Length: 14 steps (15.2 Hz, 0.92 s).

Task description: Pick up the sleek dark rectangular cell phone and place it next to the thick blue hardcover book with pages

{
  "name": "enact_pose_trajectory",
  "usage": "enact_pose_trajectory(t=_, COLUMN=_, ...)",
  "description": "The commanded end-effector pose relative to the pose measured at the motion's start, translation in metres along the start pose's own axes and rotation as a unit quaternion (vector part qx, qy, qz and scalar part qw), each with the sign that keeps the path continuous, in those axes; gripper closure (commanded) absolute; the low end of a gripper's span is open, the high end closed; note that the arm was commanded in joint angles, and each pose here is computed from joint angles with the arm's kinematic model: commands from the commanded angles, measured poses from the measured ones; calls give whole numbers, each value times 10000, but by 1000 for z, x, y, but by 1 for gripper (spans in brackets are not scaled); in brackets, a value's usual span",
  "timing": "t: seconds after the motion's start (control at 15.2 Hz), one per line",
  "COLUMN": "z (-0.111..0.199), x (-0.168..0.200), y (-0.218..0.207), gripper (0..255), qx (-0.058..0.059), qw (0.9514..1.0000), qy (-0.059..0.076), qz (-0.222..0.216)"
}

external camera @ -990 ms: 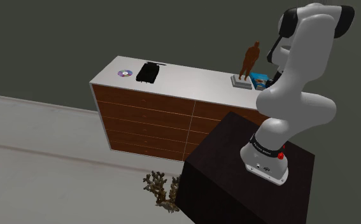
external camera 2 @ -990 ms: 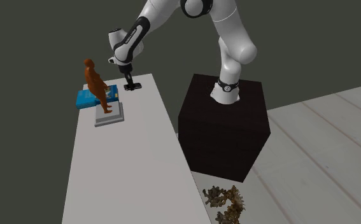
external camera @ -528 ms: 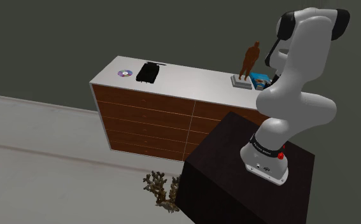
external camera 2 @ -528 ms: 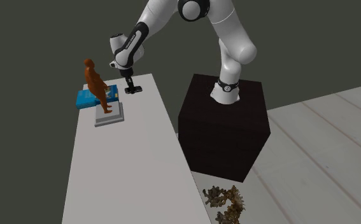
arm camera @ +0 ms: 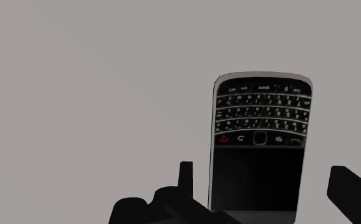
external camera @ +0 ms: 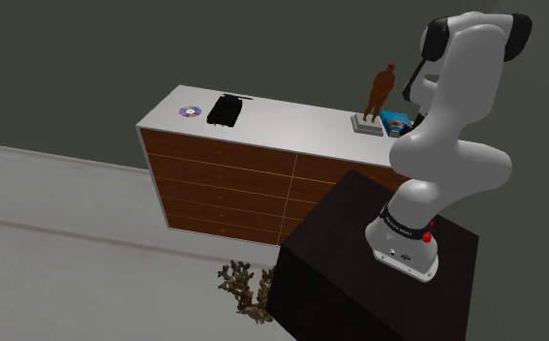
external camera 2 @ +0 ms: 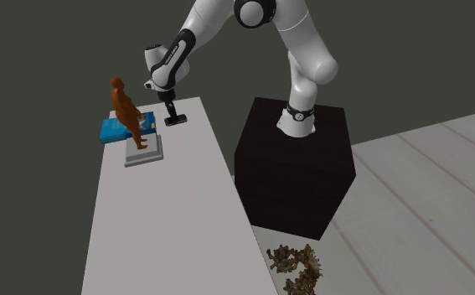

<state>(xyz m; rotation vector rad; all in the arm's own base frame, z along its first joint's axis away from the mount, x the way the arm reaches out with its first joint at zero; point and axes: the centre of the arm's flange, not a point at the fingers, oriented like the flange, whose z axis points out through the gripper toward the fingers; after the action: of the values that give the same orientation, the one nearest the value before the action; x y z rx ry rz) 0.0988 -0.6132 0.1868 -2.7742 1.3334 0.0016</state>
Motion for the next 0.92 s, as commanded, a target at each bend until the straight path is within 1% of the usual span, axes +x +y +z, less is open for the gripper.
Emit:
enact_pose_trajectory(t=0.0, z=0, x=0, y=0, gripper=0, qx=0, qw=10000, qy=0, qz=0)
enact_pose_trajectory(t=0.07, z=0, x=0, y=0, gripper=0, qx=0, qw=10000, qy=0, qz=0)
enact_pose_trajectory(t=0.33, z=-50, x=0, y=0, gripper=0, qx=0, qw=10000, qy=0, qz=0)
enact_pose_trajectory(t=0.86, z=-50, x=0, y=0, gripper=0, qx=0, qw=10000, qy=0, qz=0)
